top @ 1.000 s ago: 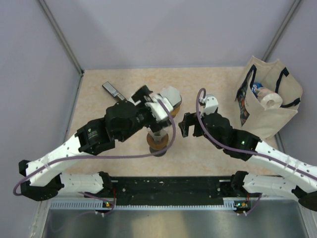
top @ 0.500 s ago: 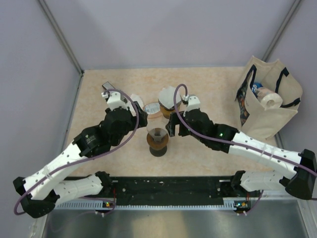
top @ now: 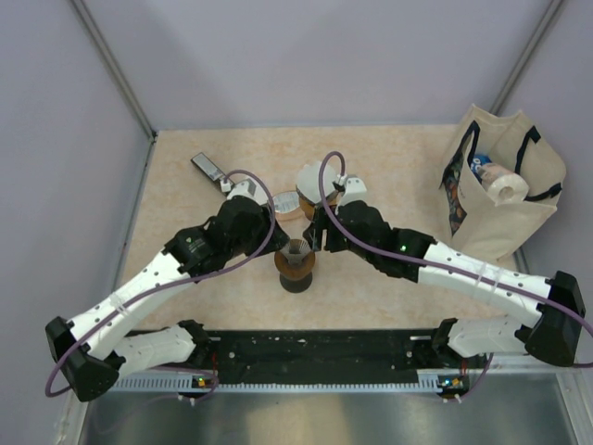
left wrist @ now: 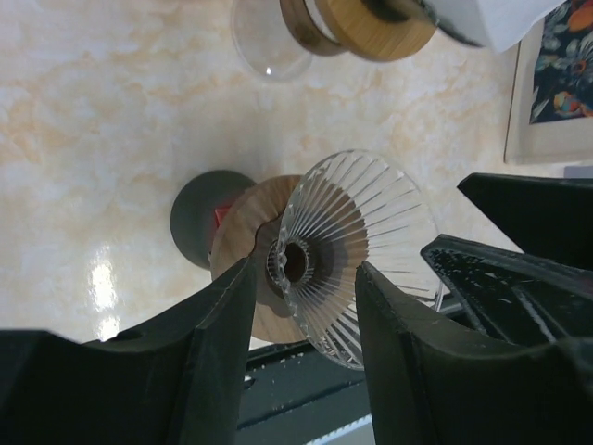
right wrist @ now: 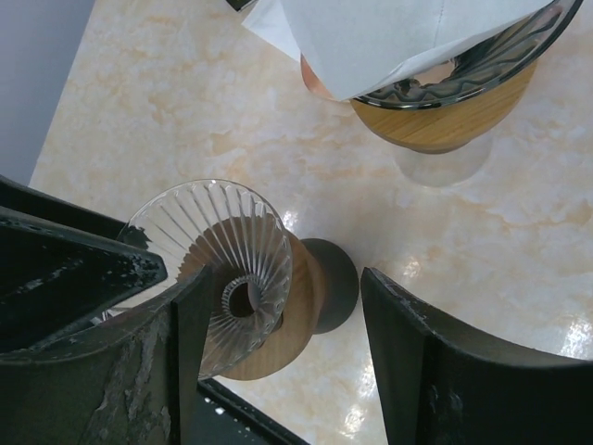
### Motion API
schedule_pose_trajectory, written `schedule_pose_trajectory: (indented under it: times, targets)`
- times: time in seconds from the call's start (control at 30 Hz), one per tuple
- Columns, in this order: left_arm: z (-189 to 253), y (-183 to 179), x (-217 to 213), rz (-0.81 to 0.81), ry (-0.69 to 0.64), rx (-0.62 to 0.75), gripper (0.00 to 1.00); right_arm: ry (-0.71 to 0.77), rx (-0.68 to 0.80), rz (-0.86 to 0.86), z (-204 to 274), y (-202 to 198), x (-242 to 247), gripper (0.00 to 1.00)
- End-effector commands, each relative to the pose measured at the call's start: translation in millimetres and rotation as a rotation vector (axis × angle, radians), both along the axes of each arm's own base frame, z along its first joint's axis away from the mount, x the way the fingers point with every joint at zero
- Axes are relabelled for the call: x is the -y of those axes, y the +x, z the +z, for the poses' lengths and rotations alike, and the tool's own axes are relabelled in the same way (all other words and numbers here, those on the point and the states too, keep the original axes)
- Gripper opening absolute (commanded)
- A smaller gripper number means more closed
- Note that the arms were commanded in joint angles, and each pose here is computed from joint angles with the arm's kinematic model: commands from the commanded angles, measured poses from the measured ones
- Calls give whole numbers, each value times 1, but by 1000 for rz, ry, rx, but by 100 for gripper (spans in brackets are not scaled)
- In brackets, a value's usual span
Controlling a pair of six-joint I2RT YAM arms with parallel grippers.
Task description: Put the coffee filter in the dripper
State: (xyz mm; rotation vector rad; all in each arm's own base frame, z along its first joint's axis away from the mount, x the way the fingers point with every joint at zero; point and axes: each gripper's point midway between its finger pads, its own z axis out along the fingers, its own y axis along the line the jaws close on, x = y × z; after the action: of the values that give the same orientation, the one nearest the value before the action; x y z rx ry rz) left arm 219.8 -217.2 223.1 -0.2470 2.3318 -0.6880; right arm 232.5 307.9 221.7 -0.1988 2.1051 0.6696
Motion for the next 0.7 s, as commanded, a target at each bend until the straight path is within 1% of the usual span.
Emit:
schedule_pose_trajectory:
  times: [0.0, 0.1, 0.2, 0.3, 0.47, 0.53, 0.67]
  targets:
    - [3, -4, 11, -33, -71, -14, 52, 88, 9, 13, 19, 0, -7, 64]
    - [0, -5, 11, -31, -71, -17, 51, 99, 9, 22, 18, -2, -8, 62]
    - [-5, -5, 10, -27, -60, -25, 48, 93, 4, 26, 14, -2, -10, 61]
    - [-9, -6, 9, -31, -50, -35, 42, 85, -10, 43, 9, -3, -13, 59]
    - [-13, -8, 10, -34, -62, -38, 34, 85, -33, 72, 3, -8, -18, 52]
    - [-14, -10, 9, -36, -63, -37, 29, 97, -39, 84, 2, -9, -20, 50]
    - [-15, -10, 7, -36, -70, -23, 28, 98, -57, 107, -4, -13, -25, 47]
